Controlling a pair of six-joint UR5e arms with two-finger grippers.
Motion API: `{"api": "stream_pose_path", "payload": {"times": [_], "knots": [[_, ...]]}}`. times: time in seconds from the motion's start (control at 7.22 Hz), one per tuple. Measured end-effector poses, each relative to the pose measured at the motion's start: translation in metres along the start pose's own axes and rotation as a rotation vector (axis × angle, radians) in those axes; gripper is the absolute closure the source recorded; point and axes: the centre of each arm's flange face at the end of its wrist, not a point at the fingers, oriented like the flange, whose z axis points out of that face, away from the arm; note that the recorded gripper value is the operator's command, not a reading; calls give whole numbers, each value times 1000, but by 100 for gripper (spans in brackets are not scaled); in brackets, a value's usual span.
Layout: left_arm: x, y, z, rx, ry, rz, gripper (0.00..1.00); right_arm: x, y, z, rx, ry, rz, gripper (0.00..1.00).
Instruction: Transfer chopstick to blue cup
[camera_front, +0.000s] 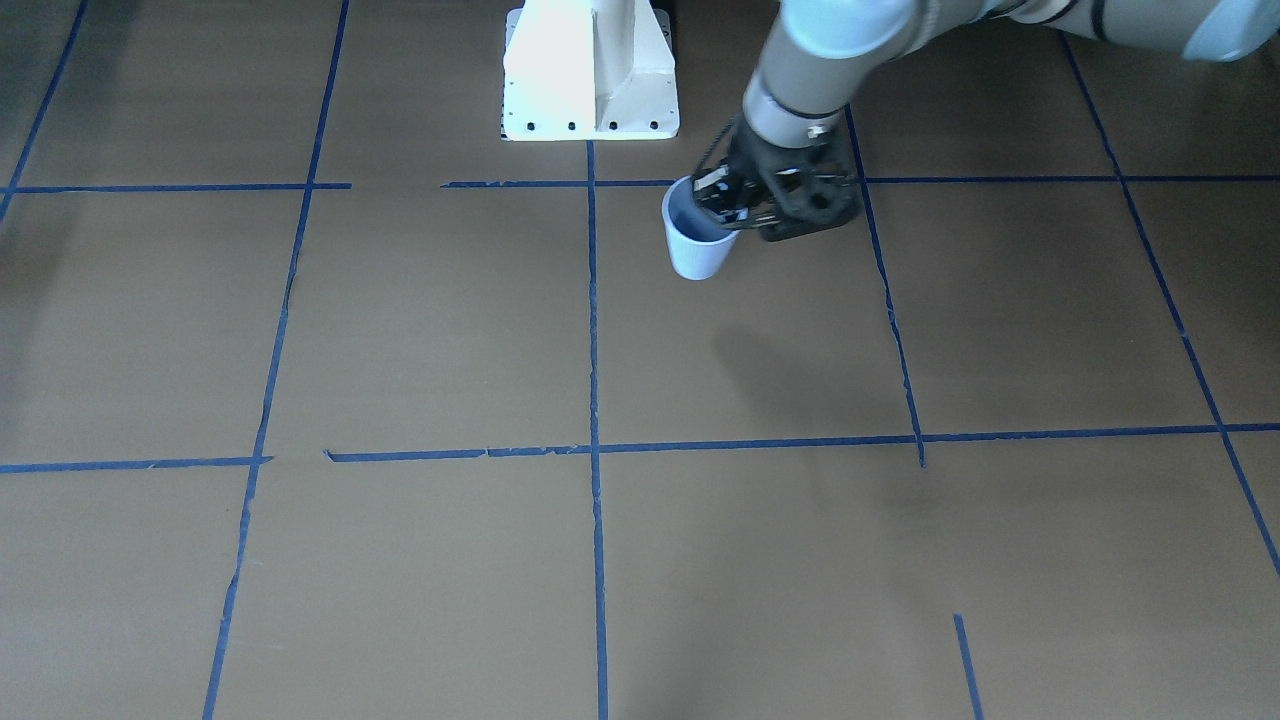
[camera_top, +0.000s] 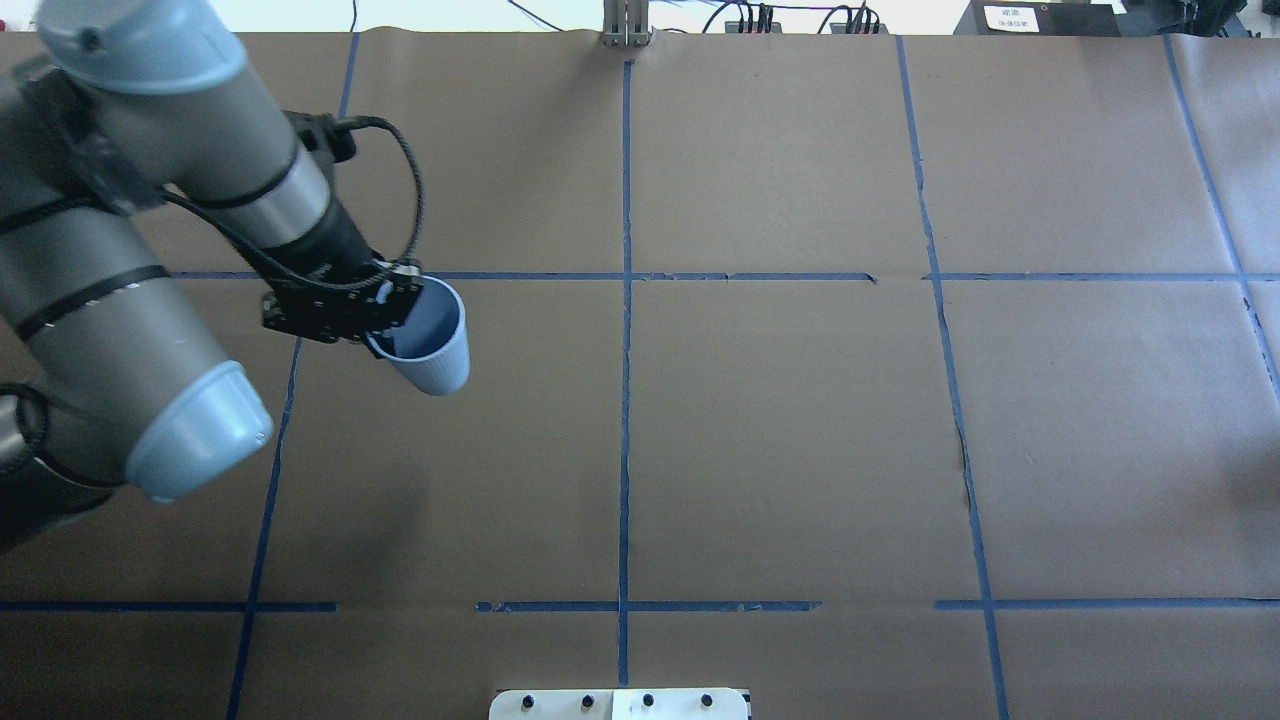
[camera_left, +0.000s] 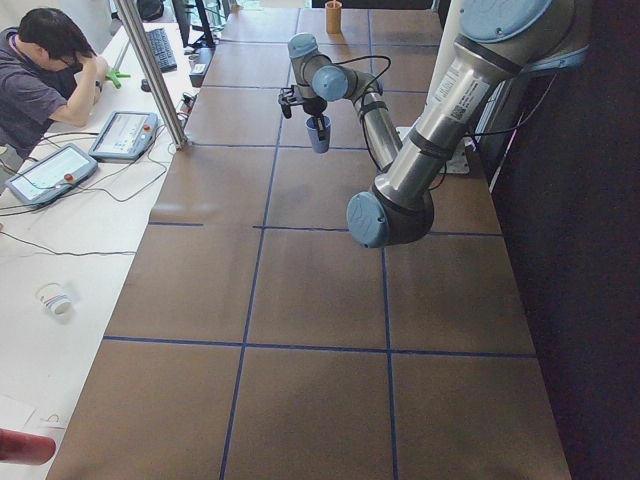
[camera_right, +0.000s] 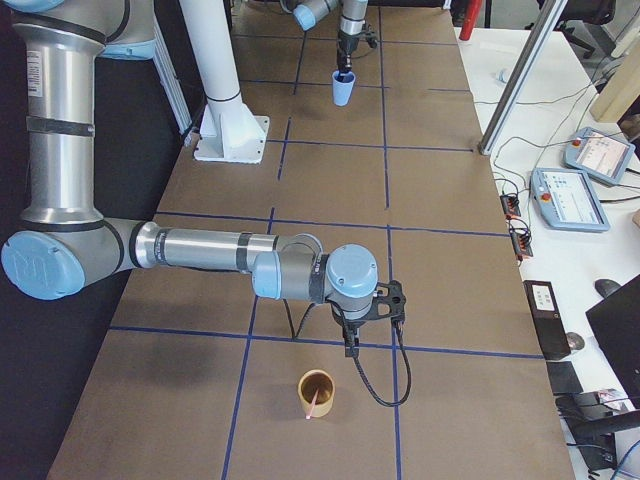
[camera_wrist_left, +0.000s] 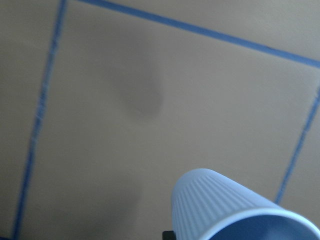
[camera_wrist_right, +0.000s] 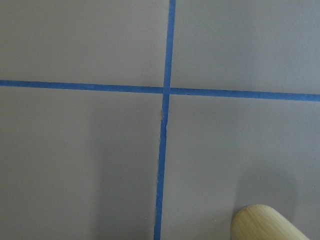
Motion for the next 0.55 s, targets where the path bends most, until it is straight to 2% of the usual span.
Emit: {"api": "stream_pose_path", "payload": {"times": [0.28,0.55], "knots": [[70,-1,69,45,43,-8,99,-1,0,0,1,1,15,0],[91,-8,98,59,48,-15,99,-1,0,-1,1,1,18,0]]}}
